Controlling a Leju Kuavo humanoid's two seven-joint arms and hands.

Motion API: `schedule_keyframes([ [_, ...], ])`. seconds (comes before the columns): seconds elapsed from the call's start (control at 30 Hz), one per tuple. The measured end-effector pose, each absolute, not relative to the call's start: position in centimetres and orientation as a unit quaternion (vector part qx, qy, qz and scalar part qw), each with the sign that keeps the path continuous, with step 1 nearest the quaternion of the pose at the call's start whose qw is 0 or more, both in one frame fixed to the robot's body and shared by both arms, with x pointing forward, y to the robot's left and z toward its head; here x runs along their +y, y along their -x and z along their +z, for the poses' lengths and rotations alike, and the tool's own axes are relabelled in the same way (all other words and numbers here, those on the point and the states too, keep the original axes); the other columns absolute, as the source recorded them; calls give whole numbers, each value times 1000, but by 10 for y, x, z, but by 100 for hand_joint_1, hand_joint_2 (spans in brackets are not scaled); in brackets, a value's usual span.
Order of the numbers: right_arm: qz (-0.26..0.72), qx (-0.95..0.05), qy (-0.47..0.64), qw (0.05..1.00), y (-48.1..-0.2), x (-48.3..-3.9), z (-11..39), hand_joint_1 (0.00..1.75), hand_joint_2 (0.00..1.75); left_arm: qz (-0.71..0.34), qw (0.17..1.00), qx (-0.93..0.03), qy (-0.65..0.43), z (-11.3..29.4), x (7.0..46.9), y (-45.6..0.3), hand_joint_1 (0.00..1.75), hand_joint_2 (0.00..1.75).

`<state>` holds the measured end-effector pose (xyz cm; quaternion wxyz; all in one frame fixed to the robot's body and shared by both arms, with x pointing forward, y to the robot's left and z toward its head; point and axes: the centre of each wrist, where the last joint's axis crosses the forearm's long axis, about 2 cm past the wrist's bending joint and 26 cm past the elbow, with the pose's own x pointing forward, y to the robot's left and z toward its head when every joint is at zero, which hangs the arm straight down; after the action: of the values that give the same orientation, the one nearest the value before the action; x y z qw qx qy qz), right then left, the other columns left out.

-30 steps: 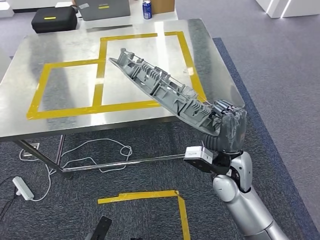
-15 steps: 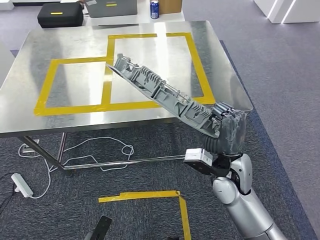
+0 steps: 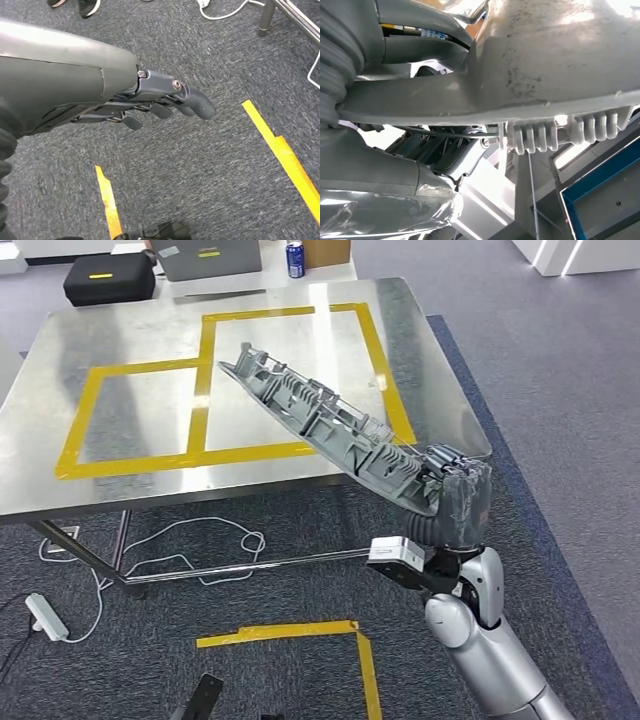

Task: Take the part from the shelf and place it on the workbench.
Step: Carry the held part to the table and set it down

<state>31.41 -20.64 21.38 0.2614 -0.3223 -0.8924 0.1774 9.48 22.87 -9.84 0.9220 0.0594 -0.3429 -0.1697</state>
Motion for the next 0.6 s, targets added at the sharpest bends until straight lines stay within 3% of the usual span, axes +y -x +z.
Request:
schedule_keyframes([
  [0.6,175,-891,324,265,-314,-207,213,175,175,-170,922,-344,-60,-98,228,-96,0,175],
])
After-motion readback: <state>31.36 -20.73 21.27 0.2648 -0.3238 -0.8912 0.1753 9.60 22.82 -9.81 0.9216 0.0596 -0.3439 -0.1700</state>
